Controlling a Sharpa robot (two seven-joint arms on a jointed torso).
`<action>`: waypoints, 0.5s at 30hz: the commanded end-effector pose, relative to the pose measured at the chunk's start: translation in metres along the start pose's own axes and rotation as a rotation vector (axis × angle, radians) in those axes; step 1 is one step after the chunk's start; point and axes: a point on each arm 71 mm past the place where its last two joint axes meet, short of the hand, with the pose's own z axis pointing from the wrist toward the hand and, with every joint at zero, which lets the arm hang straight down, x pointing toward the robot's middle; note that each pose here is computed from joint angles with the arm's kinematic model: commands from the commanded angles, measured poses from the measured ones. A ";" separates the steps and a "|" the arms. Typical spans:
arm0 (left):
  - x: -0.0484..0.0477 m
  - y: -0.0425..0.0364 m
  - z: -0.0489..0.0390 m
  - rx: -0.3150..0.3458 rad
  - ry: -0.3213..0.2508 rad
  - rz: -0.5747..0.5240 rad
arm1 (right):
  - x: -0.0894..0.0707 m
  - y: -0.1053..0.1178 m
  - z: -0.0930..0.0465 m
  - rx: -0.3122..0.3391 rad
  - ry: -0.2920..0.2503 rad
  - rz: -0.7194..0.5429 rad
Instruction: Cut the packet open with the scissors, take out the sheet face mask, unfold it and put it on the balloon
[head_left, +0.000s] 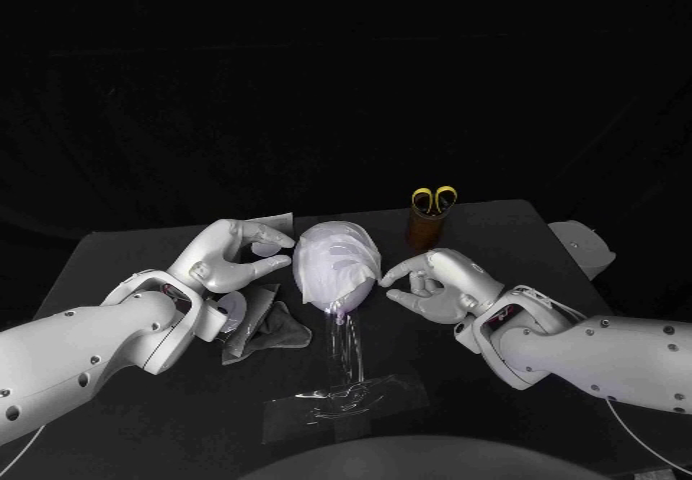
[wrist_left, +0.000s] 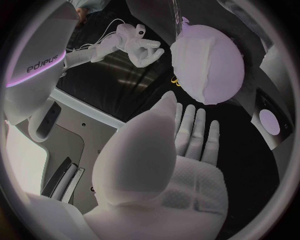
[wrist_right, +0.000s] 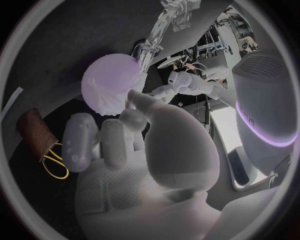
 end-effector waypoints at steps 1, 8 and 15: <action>0.0060 -0.0058 0.0021 0.091 0.050 0.094 | 0.000 0.008 0.000 -0.101 -0.076 -0.168; 0.0133 -0.0029 0.0086 0.068 0.077 0.117 | 0.009 0.012 0.003 -0.130 -0.092 -0.220; 0.0192 -0.0011 0.0153 0.050 0.087 0.132 | 0.015 0.015 0.007 -0.167 -0.099 -0.251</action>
